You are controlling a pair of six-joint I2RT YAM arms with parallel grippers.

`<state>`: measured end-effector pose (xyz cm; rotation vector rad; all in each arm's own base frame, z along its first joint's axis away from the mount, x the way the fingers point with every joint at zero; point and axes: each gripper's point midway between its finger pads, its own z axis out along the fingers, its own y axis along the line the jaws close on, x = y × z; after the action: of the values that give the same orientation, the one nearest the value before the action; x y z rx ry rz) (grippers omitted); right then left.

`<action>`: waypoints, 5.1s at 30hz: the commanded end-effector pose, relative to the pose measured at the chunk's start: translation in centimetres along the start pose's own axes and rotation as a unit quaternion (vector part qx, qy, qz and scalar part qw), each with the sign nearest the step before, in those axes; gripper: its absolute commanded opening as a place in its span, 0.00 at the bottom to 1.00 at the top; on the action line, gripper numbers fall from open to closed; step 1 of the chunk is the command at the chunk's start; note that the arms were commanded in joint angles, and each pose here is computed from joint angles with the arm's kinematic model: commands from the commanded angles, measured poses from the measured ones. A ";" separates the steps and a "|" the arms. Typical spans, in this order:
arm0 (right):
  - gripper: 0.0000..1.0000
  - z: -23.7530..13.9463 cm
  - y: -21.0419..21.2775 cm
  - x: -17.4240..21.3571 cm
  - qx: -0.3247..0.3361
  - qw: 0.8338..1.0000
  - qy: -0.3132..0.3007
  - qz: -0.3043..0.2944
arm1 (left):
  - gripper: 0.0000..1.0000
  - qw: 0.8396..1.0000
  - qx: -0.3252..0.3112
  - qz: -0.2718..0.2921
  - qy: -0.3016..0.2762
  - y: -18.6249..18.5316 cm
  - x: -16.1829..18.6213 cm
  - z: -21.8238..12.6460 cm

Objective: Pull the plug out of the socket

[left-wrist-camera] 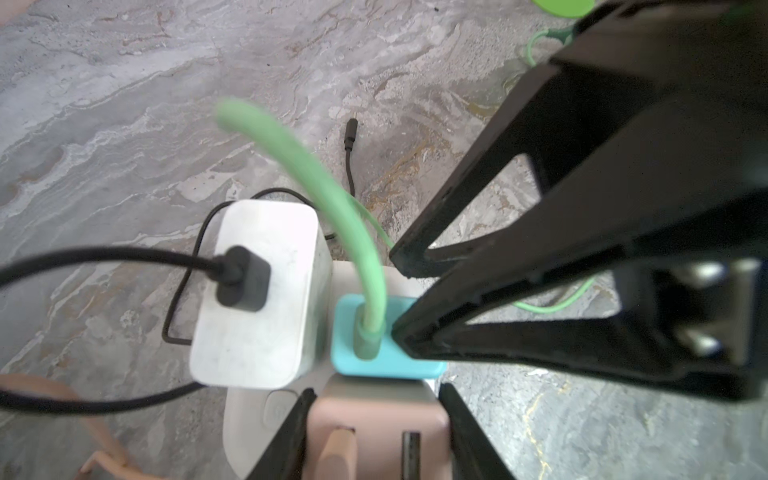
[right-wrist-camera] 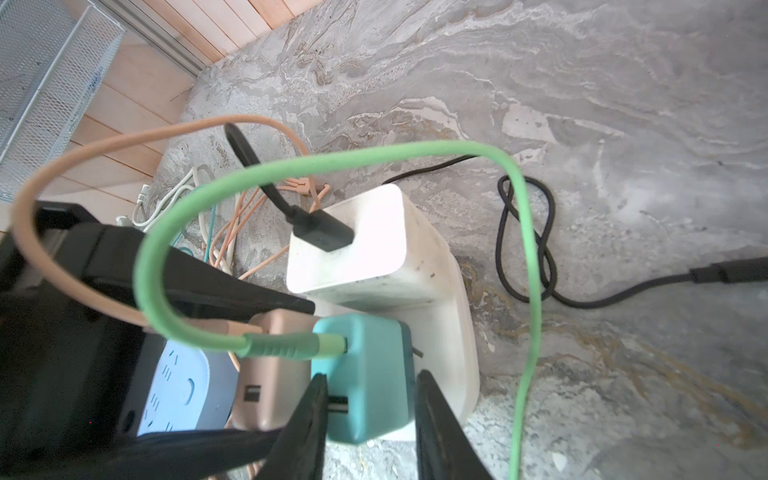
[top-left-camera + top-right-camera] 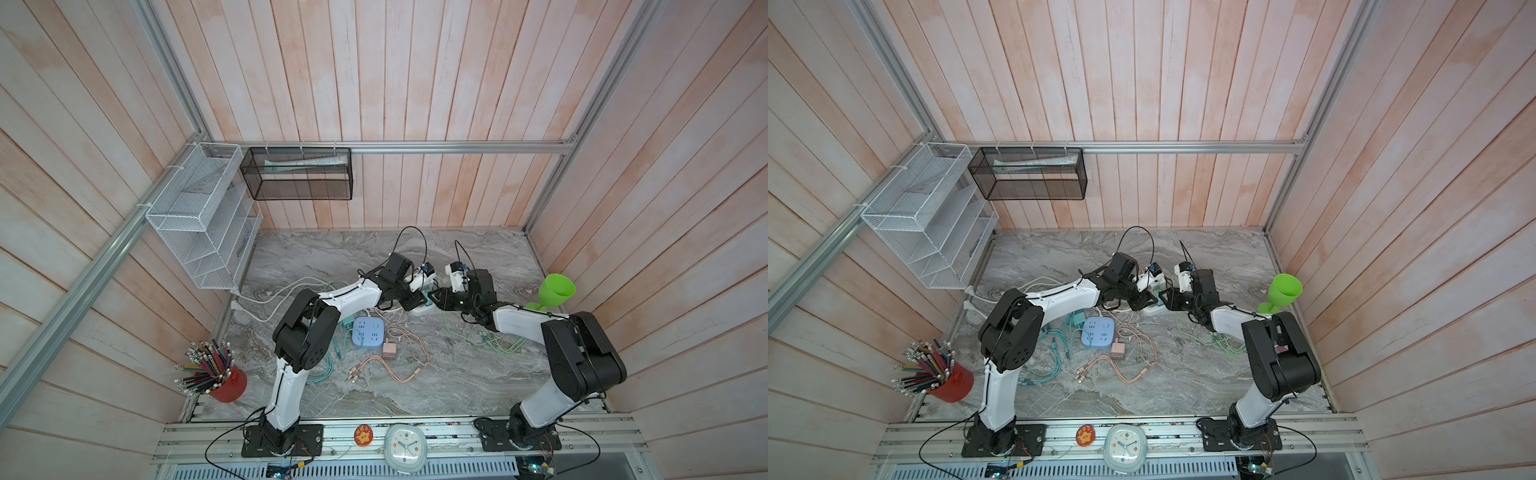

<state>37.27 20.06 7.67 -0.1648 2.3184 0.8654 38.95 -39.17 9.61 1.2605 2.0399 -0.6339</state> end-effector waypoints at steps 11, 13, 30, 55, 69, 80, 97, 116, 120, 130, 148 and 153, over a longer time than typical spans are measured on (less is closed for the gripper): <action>0.32 -1.2 -5.1 14.5 0.102 0.964 0.232 0.079 | 0.17 0.996 -0.018 0.042 -0.076 0.6 -5.3 -1.8; 0.32 -1.1 -5.1 14.5 0.101 0.964 0.231 0.080 | 0.17 0.995 -0.023 0.044 -0.082 0.5 -5.4 -2.2; 0.41 -0.6 -2.6 10.0 0.053 0.983 0.158 0.077 | 0.17 0.995 -0.046 0.003 -0.087 1.1 -3.1 -4.9; 0.48 -2.2 -1.1 6.6 0.049 0.993 0.093 0.047 | 0.17 0.978 -0.098 -0.162 -0.089 7.0 1.0 -7.9; 0.51 -3.3 0.3 5.2 0.045 0.997 0.063 0.007 | 0.23 0.972 -0.091 -0.209 -0.051 7.9 2.0 -5.8; 0.52 -2.4 0.5 4.9 0.053 0.996 0.070 0.001 | 0.43 0.973 -0.073 -0.214 -0.042 7.6 1.7 -5.4; 0.51 -2.4 0.5 4.4 0.052 0.997 0.060 0.010 | 0.71 0.976 -0.097 -0.192 -0.037 7.1 1.8 -6.3; 0.51 -3.4 1.7 3.3 0.033 0.999 0.037 -0.009 | 1.00 0.963 -0.169 -0.208 -0.022 8.2 1.6 -9.3; 0.51 -3.5 2.0 3.1 0.027 0.999 0.033 -0.013 | 1.00 0.961 -0.188 -0.202 -0.030 8.1 1.3 -10.3; 0.51 -3.8 2.7 3.0 0.018 0.999 0.033 -0.020 | 1.00 0.960 -0.190 -0.195 -0.070 8.3 -1.8 -12.1; 0.42 -1.7 2.2 4.6 0.104 0.992 0.064 -0.022 | 0.75 0.991 -0.110 -0.077 -0.008 -0.1 1.7 -8.6; 0.37 -1.0 1.7 4.3 0.135 0.988 0.068 -0.033 | 0.54 0.993 -0.093 -0.066 0.018 -1.4 2.7 -6.7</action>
<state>32.08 21.95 6.76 -0.2151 2.5029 0.6084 35.37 -33.09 13.70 0.9944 2.1516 -0.4720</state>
